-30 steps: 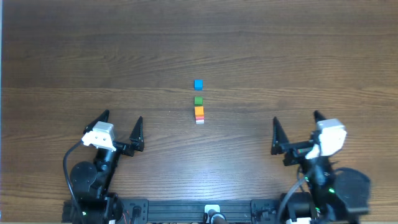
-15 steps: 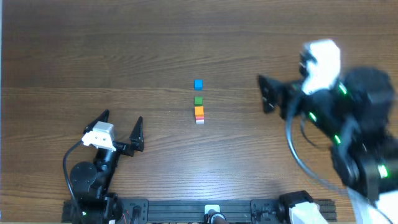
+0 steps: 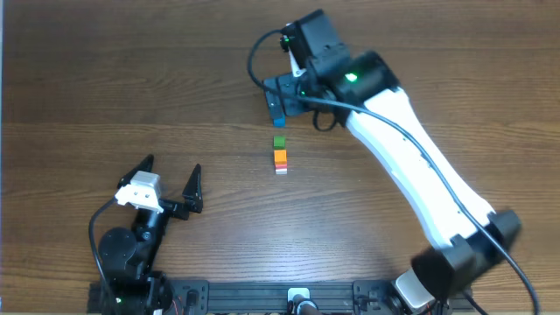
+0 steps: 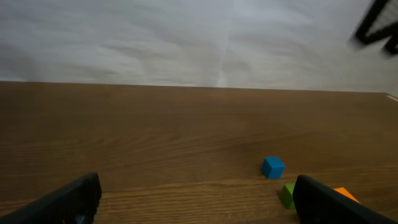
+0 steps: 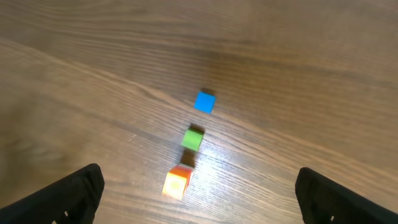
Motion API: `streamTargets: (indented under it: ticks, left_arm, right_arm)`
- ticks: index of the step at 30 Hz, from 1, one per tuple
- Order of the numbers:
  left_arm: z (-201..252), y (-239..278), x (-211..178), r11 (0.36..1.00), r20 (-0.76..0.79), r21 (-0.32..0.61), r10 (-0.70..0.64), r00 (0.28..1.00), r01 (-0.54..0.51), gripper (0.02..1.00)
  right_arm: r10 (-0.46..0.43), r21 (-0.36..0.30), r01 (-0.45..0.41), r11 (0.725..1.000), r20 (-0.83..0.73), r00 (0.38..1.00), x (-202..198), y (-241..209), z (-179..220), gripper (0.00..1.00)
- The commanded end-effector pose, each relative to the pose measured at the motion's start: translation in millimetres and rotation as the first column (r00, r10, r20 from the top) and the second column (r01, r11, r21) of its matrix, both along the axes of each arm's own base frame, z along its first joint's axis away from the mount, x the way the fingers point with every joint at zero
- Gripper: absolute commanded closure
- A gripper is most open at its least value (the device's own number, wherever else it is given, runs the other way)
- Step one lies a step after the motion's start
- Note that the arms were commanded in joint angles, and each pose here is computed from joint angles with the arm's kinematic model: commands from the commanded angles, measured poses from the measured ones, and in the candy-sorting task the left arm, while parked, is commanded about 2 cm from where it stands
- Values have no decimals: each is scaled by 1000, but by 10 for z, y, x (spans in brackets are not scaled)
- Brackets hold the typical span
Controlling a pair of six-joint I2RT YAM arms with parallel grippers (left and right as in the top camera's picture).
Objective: Stack Cubes
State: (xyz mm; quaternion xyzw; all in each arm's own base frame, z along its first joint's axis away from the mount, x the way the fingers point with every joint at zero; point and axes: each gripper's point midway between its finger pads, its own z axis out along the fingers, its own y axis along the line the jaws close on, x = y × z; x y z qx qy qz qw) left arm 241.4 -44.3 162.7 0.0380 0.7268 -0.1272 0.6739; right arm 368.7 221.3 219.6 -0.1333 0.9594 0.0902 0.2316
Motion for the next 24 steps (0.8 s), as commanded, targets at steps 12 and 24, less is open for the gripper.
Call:
streamTargets:
  ticks: [12, 24]
  left_arm:
    - [-14, -8, -2, 1000, 8, 17, -8, 1000, 8, 18]
    - [-14, -8, -2, 1000, 8, 17, -8, 1000, 8, 18]
  right_arm:
    - [-126, -91, 103, 990, -290, 949, 61, 349, -1349, 7]
    - [-172, -141, 127, 982, -381, 908, -178, 357, -1809, 12]
